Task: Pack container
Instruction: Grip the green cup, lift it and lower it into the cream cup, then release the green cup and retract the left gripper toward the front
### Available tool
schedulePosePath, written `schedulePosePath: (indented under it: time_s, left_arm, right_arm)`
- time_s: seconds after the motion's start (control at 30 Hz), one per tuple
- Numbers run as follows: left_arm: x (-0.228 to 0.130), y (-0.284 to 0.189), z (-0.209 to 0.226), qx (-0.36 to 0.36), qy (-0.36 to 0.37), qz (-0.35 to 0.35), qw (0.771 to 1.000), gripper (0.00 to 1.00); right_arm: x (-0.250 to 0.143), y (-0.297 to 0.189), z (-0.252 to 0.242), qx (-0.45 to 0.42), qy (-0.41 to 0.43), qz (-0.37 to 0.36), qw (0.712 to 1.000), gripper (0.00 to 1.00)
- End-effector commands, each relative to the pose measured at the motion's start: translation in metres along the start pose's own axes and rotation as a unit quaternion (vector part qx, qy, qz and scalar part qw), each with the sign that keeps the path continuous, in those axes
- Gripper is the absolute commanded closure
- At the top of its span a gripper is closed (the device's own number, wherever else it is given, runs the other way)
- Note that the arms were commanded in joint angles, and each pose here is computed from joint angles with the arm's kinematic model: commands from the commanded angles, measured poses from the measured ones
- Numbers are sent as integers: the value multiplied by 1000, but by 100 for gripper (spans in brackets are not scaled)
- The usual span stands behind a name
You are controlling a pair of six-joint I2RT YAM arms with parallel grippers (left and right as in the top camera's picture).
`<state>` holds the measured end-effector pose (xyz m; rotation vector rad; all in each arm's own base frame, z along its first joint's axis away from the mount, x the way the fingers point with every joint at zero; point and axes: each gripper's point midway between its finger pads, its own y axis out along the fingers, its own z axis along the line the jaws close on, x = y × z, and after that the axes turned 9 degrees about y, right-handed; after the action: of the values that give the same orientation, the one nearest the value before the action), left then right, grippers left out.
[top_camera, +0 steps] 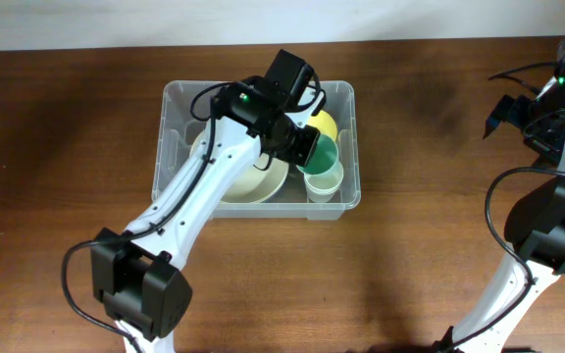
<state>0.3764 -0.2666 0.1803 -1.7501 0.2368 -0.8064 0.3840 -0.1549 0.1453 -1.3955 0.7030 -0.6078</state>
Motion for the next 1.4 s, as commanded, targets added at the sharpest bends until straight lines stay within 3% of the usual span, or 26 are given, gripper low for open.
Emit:
schedulePosePath:
  time_s: [0.0,0.1,0.23,0.37,0.43,0.47,0.5,0.63,0.77,1.03,1.17,1.37]
  left_arm:
    - [-3,12,-12,-35,20,12,999,98]
    - [-2,12,-12,-35,20,12,999,91]
    - [-3,12,-10,-29,20,12,999,89]
    - [-3,12,-9,-25,20,13,999,75]
    - [-3,12,-6,-17,21,13,1000,52]
    - [-3,13,-2,-5,21,15,1000,33]
    - [-4,12,9,25,21,17,999,0]
    - [-1,-4,51,131,11,18,991,0]
    - [0,-41,85,179,-29,9,983,0]
    - [-41,-178,153,234,-187,-67,952,0]
    - [-79,-242,160,258,-231,-106,932,0]
    - [-113,-313,121,259,-234,-188,918,0]
  right_arm:
    - [-2,-15,-3,6,-1,-17,1000,1]
    - [-2,-15,-3,6,-1,-17,1000,1]
    - [-2,-15,-3,6,-1,-17,1000,1]
    - [-2,-15,-3,6,-1,-17,1000,1]
    - [-2,-15,-3,6,-1,-17,1000,1]
    - [-2,-15,-3,6,-1,-17,1000,1]
    - [-2,-15,-3,6,-1,-17,1000,1]
    - [-2,-15,-3,6,-1,-17,1000,1]
    - [-2,-15,-3,6,-1,-17,1000,1]
    - [-2,-15,-3,6,-1,-17,1000,1]
    - [-2,-15,-3,6,-1,-17,1000,1]
    - [-2,-15,-3,6,-1,-17,1000,1]
